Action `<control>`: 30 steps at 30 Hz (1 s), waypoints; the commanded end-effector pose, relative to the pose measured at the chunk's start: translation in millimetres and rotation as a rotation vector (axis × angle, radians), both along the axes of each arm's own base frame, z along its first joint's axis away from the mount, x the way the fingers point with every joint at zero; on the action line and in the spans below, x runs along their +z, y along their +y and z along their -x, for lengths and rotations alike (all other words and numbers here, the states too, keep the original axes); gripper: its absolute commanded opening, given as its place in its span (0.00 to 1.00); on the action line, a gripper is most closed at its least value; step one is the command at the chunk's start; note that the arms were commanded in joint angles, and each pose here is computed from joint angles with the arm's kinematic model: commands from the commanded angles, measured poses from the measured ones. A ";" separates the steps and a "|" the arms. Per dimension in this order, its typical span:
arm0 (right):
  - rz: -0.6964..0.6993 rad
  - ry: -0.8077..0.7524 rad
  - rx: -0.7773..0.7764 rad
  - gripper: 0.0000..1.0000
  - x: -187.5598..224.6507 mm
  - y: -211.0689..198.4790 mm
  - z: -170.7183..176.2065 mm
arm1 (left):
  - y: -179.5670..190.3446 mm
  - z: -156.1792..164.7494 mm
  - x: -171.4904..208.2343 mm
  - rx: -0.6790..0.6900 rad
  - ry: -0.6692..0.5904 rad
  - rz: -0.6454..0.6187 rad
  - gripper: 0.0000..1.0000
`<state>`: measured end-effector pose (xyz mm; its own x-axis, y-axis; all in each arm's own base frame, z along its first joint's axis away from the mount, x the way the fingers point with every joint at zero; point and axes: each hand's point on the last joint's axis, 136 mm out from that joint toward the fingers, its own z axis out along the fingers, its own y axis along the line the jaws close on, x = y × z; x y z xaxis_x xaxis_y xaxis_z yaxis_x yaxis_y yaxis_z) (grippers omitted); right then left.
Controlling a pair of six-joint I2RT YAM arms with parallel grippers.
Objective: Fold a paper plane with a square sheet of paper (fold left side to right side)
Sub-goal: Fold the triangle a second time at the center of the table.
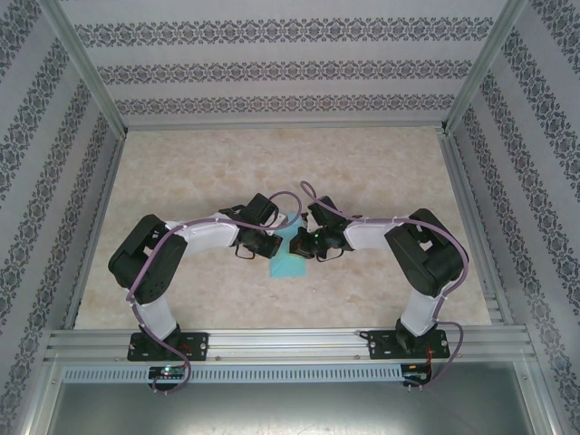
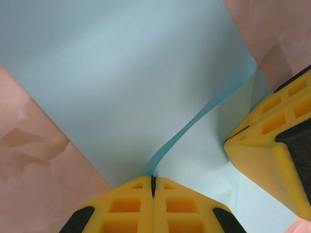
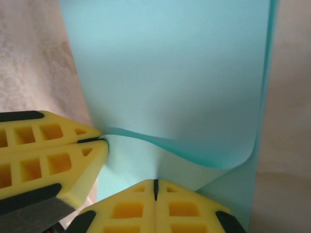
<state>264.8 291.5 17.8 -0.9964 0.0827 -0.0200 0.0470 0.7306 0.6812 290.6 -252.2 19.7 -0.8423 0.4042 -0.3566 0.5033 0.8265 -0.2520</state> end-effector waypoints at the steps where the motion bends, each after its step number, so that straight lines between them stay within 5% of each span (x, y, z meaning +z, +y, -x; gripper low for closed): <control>1: 0.049 -0.003 0.004 0.00 -7.2 -7.6 -0.4 | 0.5 1.7 -6.7 -0.018 0.007 -0.037 0.00; 10: 0.102 0.019 0.005 0.00 -17.4 -17.5 3.9 | -2.3 -2.3 2.0 -0.015 -0.009 -0.028 0.03; 21: 0.118 0.027 -0.004 0.00 -22.1 -21.6 5.2 | 6.5 -20.7 77.2 0.060 -0.170 0.021 0.32; 25: 0.110 0.018 -0.006 0.00 -19.4 -20.8 3.6 | 9.8 -4.8 90.6 0.072 -0.147 0.078 0.30; 30: 0.104 0.016 -0.005 0.00 -19.2 -19.2 3.1 | -16.2 33.3 97.2 0.044 0.012 0.320 0.21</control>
<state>264.3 287.9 15.6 -0.9973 0.0668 -0.0303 0.0300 0.7482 0.6628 284.1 -258.8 126.3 -0.7882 0.2807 -0.5477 0.5167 0.7852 -0.3412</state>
